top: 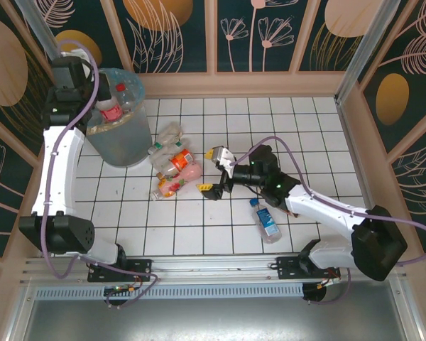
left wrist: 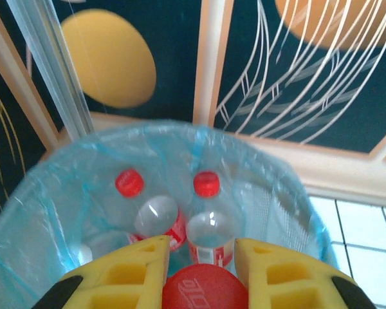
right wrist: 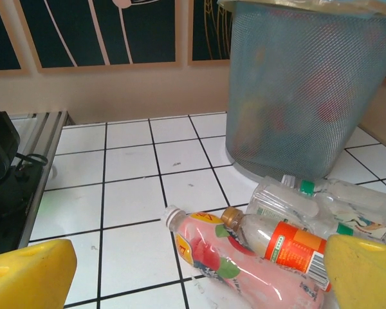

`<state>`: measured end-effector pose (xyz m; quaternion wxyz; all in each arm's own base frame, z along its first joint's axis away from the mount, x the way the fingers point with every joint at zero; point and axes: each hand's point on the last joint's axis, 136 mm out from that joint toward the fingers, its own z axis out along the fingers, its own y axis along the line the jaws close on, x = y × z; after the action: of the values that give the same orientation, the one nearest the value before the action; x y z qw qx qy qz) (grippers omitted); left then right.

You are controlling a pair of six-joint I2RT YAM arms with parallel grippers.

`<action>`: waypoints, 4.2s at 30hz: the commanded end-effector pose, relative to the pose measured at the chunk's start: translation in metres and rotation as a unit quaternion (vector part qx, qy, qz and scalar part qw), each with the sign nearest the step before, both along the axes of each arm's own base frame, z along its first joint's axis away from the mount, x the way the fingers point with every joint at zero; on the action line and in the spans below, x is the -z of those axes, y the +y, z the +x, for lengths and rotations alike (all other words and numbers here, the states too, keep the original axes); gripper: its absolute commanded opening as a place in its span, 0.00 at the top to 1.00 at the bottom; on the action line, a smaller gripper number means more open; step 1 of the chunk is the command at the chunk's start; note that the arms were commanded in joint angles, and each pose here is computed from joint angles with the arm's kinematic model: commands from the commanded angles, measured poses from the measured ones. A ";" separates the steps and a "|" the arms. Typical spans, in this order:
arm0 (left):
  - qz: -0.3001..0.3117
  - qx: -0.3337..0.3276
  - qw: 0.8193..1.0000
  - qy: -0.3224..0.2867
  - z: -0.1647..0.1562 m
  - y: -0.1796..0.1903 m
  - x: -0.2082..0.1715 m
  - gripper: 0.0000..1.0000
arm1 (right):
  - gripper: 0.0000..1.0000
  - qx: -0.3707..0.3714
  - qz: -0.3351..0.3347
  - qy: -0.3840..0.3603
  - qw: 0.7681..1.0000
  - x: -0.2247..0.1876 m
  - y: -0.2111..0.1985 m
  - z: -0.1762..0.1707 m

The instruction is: Put the plastic bottles in the bin

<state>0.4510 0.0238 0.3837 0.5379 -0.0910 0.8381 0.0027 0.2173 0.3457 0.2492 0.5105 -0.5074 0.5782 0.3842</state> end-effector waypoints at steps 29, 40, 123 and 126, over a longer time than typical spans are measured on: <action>-0.009 0.093 0.980 -0.173 -0.052 -0.031 -0.054 0.28 | 0.03 -0.026 -0.100 -0.044 0.994 0.014 0.026 0.003; -0.041 0.347 0.907 -0.235 -0.116 -0.127 -0.069 0.39 | 0.04 -0.131 -0.218 -0.104 0.961 0.062 0.051 0.008; -0.107 0.407 0.868 -0.262 -0.148 -0.165 -0.065 0.30 | 0.52 -0.017 -0.099 -0.021 0.995 0.029 0.013 0.036; -0.152 0.431 0.856 -0.240 -0.148 -0.174 -0.074 0.30 | 0.52 -0.033 -0.013 -0.017 0.999 -0.010 0.005 0.027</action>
<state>0.3030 -0.1455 0.4491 0.6807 0.2329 0.6157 -0.3215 0.2662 0.3387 0.2046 0.4591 -0.5734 0.6205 0.2748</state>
